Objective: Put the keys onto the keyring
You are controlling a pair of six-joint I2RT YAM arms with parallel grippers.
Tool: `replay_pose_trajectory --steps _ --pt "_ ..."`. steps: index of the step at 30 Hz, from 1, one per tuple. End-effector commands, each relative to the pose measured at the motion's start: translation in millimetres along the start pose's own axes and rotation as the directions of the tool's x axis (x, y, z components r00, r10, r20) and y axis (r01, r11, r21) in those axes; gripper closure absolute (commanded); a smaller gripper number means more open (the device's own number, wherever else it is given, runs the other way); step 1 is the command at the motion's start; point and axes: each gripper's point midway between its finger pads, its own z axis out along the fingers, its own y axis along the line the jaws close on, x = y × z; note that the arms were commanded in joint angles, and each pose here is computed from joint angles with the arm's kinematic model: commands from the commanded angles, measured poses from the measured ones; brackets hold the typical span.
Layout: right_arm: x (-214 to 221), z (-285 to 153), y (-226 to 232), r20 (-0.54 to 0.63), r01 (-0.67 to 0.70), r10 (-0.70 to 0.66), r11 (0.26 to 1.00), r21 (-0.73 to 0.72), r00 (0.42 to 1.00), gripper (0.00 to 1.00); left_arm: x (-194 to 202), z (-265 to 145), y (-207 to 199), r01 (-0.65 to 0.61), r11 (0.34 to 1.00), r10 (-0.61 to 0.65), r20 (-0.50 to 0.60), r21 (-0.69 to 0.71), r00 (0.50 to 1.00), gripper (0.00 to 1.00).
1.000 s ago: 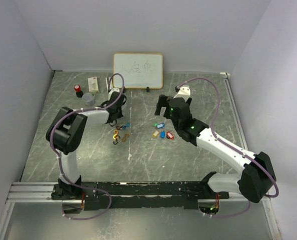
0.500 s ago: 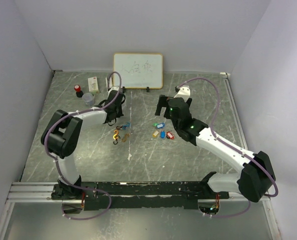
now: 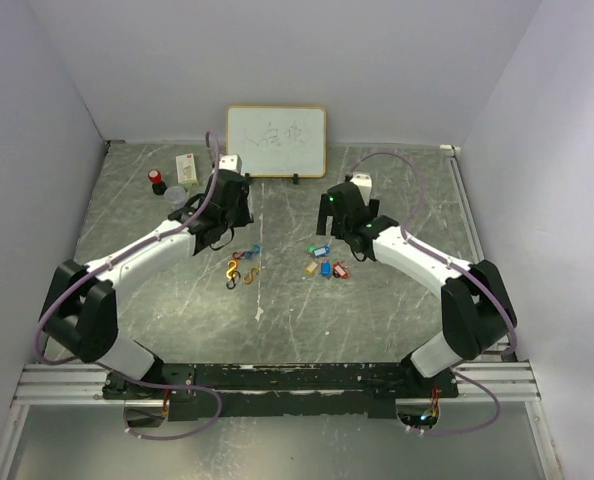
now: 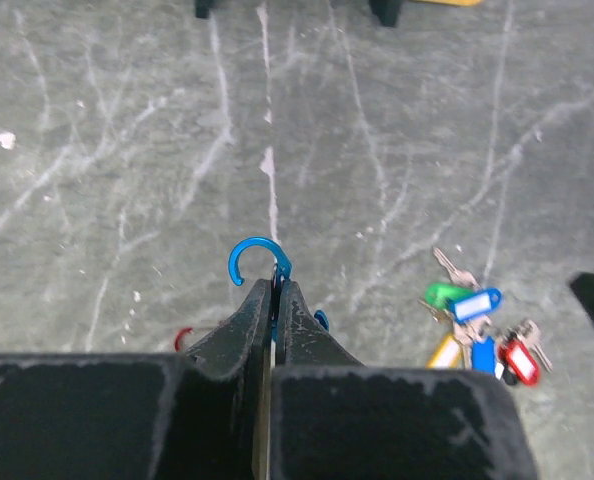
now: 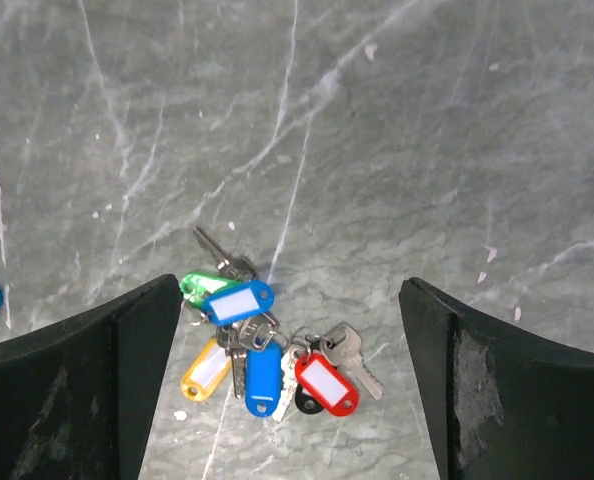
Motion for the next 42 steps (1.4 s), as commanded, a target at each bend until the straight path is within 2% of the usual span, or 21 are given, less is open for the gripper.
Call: replay_pose_trajectory --steps 1,10,16,23,42 --pt "8.9 2.0 10.5 -0.064 0.012 -0.015 0.999 -0.053 0.998 0.11 17.2 -23.3 -13.1 0.030 0.999 -0.028 -0.036 0.046 0.999 0.93" --pt "36.2 9.2 38.5 -0.205 -0.008 -0.025 0.987 -0.162 0.978 0.42 30.3 -37.4 -2.7 0.012 0.999 -0.010 -0.042 0.041 0.999 0.93" --pt "65.2 11.4 44.8 -0.280 -0.020 -0.037 0.980 -0.196 0.959 0.50 38.9 -38.0 -0.1 0.018 0.999 -0.016 -0.054 0.045 0.998 0.93" --pt "83.6 9.5 49.2 -0.318 -0.043 -0.034 0.972 -0.230 0.948 0.57 34.8 -39.9 0.4 0.016 0.999 -0.014 -0.041 0.044 0.999 0.93" --pt "107.1 21.6 49.0 -0.354 -0.061 -0.023 0.973 -0.223 0.935 0.65 35.1 -39.1 2.5 0.010 0.999 -0.009 -0.038 0.033 0.999 0.93"
